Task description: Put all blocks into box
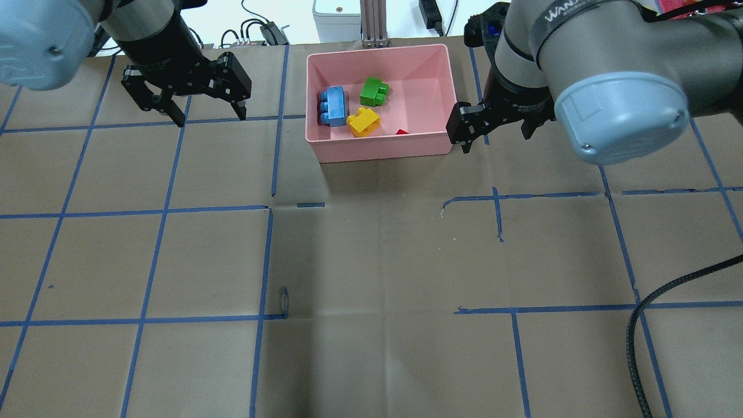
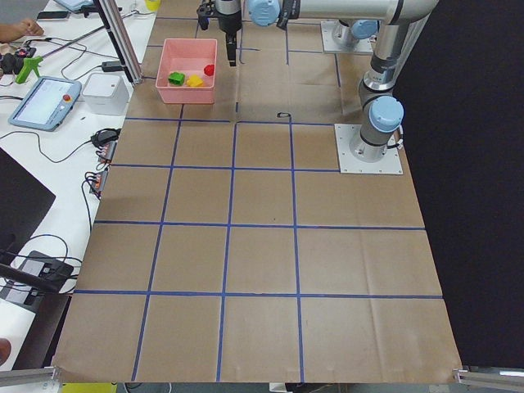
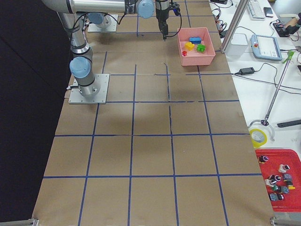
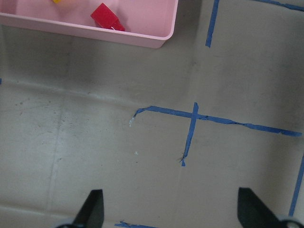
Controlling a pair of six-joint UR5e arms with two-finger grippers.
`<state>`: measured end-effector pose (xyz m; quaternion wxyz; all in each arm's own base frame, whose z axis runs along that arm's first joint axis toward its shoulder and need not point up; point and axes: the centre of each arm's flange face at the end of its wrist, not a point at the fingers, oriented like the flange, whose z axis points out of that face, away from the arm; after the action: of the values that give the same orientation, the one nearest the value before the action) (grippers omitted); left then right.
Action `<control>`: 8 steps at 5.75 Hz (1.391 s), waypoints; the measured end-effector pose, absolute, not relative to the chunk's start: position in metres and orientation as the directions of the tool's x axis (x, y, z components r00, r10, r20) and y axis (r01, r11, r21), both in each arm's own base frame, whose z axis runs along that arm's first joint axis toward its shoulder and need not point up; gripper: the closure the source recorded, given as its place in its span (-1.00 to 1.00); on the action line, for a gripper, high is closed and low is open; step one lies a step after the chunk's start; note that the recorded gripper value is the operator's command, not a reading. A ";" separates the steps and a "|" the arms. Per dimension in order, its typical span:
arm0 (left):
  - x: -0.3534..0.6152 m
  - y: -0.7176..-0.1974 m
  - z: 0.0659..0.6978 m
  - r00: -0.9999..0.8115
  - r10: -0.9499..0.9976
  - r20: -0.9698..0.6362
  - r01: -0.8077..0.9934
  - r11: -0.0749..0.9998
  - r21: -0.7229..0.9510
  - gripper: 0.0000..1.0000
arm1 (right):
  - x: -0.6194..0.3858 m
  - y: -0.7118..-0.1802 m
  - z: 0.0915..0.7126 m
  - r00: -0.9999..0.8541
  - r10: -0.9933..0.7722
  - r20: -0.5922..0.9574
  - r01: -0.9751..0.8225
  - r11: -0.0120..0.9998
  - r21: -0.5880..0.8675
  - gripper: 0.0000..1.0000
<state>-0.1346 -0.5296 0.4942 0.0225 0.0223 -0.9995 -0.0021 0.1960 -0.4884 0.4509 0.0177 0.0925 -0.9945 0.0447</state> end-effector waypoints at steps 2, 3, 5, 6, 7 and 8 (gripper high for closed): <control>-0.134 -0.516 0.509 -0.999 -0.011 0.045 -0.012 1.000 -0.013 -1.00 | 0.190 -0.484 0.456 -0.984 -0.173 0.050 -0.177 0.981 -0.083 -1.00; -0.133 -0.517 0.506 -0.999 -0.001 0.037 -0.001 1.000 -0.009 -1.00 | 0.189 -0.481 0.459 -0.984 -0.171 0.050 -0.175 0.981 -0.078 -1.00; -0.128 -0.517 0.504 -1.000 0.003 -0.013 0.003 1.000 -0.007 -1.00 | 0.186 -0.469 0.469 -0.984 -0.169 0.050 -0.172 0.983 -0.068 -1.00; -0.127 -0.518 0.503 -1.000 0.003 -0.022 0.004 1.000 -0.007 -1.00 | 0.186 -0.467 0.470 -0.984 -0.169 0.049 -0.172 0.983 -0.067 -1.00; -0.127 -0.518 0.503 -1.000 0.004 -0.023 0.004 1.000 -0.007 -1.00 | 0.186 -0.467 0.470 -0.984 -0.169 0.047 -0.172 0.983 -0.066 -1.00; -0.128 -0.519 0.502 -1.000 0.004 -0.019 0.004 1.000 -0.007 -1.00 | 0.187 -0.466 0.469 -0.984 -0.171 0.045 -0.173 0.983 -0.064 -1.00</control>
<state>-0.1275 -0.5191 0.5020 -0.0096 -0.0020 -0.9999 0.0034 0.1870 -0.4655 0.4687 0.0195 0.0864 -0.9955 0.0340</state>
